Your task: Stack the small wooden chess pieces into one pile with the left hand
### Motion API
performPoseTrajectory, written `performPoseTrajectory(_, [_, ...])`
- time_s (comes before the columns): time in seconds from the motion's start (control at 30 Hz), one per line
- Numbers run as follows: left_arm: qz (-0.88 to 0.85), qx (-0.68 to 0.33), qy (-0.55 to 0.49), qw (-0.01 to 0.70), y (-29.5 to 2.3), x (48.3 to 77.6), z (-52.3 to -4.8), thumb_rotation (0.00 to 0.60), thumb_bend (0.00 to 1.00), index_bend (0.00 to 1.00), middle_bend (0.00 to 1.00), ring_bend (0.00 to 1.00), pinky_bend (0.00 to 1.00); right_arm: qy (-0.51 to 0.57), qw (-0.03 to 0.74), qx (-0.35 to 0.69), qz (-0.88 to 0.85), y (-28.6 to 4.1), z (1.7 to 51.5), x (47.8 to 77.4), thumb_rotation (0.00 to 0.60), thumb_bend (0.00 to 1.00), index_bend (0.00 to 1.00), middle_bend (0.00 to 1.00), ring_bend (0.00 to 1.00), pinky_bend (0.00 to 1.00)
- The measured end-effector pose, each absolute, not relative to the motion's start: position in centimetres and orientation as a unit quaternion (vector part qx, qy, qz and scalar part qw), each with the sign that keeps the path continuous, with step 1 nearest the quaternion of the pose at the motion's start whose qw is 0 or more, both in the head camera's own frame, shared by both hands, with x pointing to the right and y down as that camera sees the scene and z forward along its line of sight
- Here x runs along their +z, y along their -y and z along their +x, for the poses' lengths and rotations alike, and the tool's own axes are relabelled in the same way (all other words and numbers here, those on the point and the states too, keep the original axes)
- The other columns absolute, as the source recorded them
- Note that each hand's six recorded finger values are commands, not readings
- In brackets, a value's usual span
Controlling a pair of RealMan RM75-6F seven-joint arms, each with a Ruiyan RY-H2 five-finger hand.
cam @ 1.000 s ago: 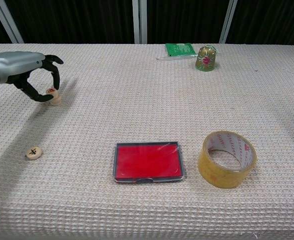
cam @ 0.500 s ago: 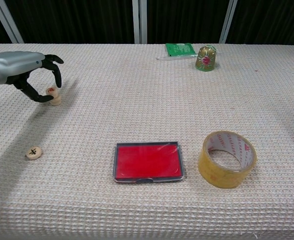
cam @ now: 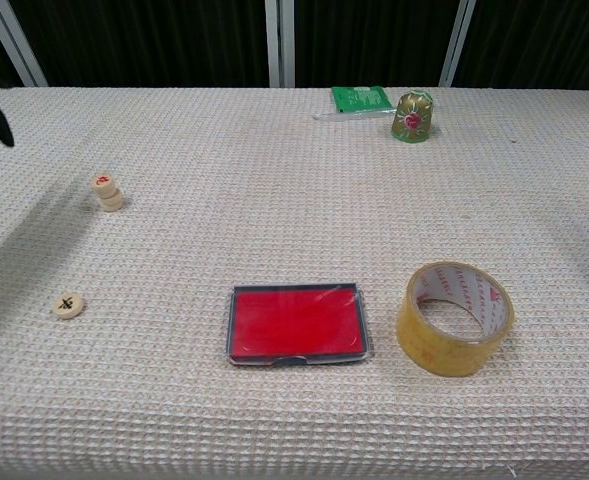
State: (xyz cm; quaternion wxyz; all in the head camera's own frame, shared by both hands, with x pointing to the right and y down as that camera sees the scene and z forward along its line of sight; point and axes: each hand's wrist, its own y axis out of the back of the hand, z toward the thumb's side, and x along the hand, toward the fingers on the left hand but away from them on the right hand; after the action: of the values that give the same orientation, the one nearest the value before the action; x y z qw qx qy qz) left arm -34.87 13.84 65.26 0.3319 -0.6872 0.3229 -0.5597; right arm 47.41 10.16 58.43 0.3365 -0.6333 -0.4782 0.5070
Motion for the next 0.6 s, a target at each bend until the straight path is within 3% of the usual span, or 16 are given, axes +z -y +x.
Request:
performPoseTrajectory(0.3, [-0.730,-0.529,-0.290,0.321,-19.0,65.6,-32.6,0.600,0.31,0.41,0.04,0.02,0.13,0.476,0.340,0.504,-0.635,-10.2,47.1,58.3,0.600,0.26,0.00,0.08,0.00,0.00])
performPoseTrajectory(0.6, [-0.746,-0.520,-0.249,0.334,-21.3,67.6,-29.6,0.600,0.31,0.41,0.04,0.02,0.13,0.478,0.344,0.503,-0.633,-10.5,47.3,57.7,0.600,0.26,0.00,0.08,0.00,0.00])
